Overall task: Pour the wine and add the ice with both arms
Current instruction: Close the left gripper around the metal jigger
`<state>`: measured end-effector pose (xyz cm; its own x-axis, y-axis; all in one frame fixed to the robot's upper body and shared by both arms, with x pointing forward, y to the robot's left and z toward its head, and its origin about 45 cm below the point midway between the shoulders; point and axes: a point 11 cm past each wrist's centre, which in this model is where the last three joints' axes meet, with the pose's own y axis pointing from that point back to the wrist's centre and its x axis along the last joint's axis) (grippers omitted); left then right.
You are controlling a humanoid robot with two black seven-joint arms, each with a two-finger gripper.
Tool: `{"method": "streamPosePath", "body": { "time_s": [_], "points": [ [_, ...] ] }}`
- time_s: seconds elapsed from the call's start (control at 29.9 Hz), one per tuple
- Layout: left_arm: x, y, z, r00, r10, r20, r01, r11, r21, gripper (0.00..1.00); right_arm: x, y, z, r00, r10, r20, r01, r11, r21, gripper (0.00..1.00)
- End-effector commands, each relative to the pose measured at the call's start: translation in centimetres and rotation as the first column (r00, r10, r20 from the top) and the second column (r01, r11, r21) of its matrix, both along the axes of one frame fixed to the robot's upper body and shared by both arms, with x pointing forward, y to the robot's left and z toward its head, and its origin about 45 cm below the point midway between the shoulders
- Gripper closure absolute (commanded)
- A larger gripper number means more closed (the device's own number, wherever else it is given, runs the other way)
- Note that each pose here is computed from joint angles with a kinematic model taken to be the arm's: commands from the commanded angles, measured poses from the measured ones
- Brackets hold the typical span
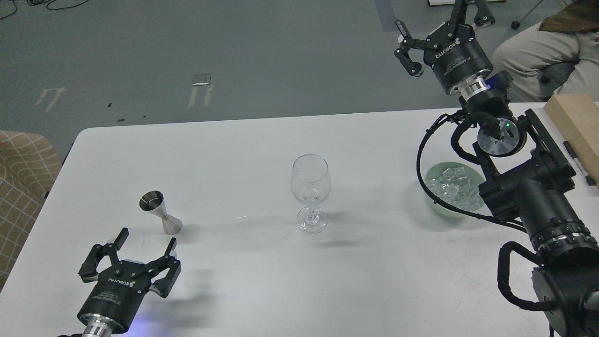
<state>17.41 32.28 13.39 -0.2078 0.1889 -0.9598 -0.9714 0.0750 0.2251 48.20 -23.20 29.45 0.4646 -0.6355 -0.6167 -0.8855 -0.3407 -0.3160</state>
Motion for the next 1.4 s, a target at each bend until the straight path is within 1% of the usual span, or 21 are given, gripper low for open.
{"method": "streamPosePath", "body": {
  "time_s": [0.0, 0.1, 0.33, 0.5, 0.77, 1.37],
  "points": [
    [0.3, -0.3, -0.4, 1.0, 0.006, -0.009, -0.006, 1.0, -0.018, 0.02, 0.0, -0.1, 0.0, 1.0, -0.002, -0.001, 0.002, 1.0, 0.001, 0.0],
    [0.8, -1.1, -1.0, 1.0, 0.002, -0.019, -0.003, 0.999, -0.043, 0.02, 0.0, -0.1, 0.0, 1.0, -0.002, -0.001, 0.002, 1.0, 0.001, 0.0],
    [1.8, -1.1, -1.3, 1.0, 0.003, -0.031, -0.004, 0.999, -0.047, 0.02, 0.0, 0.0, 0.0, 1.0, -0.001, 0.0, 0.001, 1.0, 0.001, 0.0],
    [3.2, -0.9, -2.0, 0.999, 0.005, -0.032, -0.007, 0.999, -0.051, 0.02, 0.0, 0.0, 0.0, 1.0, -0.001, 0.0, 0.001, 1.0, 0.001, 0.0],
    [4.7, -0.5, -2.4, 0.999, 0.022, -0.046, -0.024, 0.998, -0.051, 0.02, 0.0, 0.0, 0.0, 1.0, -0.001, 0.0, 0.001, 1.0, 0.001, 0.0],
    [5.5, 0.3, -3.2, 0.996, 0.073, -0.058, -0.076, 0.996, -0.044, 0.02, 0.0, 0.0, 0.0, 1.0, -0.001, 0.0, 0.001, 1.0, 0.001, 0.0]
  ]
}}
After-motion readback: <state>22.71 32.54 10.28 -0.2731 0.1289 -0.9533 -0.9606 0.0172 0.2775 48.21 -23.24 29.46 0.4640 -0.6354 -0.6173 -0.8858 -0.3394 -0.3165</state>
